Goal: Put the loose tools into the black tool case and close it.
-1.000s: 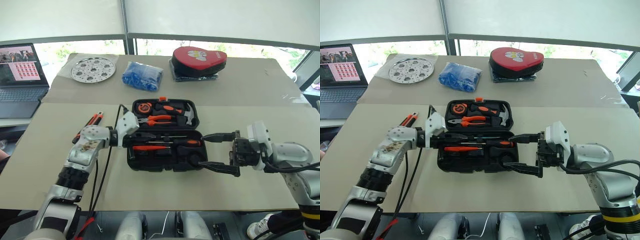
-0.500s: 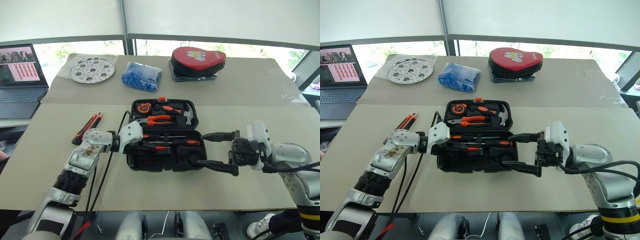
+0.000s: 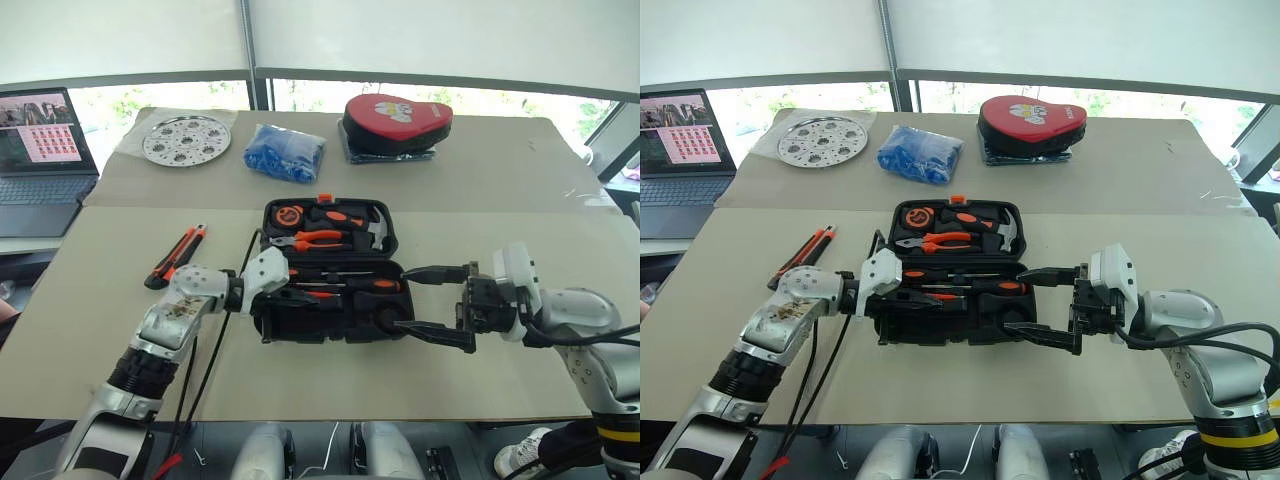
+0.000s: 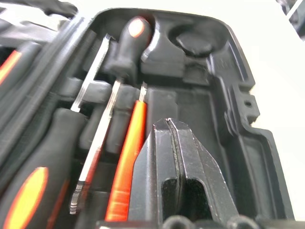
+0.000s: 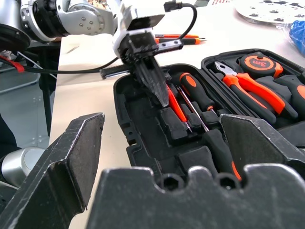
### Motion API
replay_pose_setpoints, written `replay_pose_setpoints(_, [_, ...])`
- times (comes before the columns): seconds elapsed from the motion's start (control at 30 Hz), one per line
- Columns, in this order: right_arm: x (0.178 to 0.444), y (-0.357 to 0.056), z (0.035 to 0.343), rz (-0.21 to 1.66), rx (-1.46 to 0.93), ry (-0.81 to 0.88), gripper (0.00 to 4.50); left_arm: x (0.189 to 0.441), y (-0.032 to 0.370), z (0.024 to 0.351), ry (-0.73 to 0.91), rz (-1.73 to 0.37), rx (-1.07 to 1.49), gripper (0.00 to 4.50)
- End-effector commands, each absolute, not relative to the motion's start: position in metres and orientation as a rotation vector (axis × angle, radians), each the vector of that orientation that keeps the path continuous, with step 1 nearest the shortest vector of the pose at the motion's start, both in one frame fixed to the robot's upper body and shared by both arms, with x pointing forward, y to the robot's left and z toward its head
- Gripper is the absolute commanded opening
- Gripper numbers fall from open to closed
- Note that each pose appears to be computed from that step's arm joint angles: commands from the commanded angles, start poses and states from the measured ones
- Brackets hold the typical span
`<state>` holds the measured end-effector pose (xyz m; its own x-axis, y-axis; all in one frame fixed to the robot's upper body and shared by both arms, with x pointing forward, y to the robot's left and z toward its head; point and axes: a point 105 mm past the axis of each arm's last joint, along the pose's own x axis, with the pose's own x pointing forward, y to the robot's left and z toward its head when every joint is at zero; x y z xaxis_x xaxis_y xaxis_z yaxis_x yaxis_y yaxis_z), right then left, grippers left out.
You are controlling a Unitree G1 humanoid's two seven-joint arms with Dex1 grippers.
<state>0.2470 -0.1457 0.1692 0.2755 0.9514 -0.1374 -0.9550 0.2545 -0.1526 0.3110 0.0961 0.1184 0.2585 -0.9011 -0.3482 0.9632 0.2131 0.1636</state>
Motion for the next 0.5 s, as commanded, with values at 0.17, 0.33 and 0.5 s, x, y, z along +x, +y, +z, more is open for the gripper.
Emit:
replay_pose_setpoints(0.17, [0.245,-0.145,0.181,1.299,-0.240,-0.037,4.50,0.327,0.095,0.121,0.183,-1.244,0.506,0.03])
replay_pose_setpoints(0.33, [0.244,-0.145,0.181,1.300,-0.237,-0.040,4.50,0.320,0.091,0.111,0.214,-1.301,0.534,0.03])
replay_pose_setpoints(0.5, [0.244,-0.145,0.181,1.296,-0.236,-0.041,4.50,0.315,0.092,0.107,0.243,-1.328,0.533,0.03])
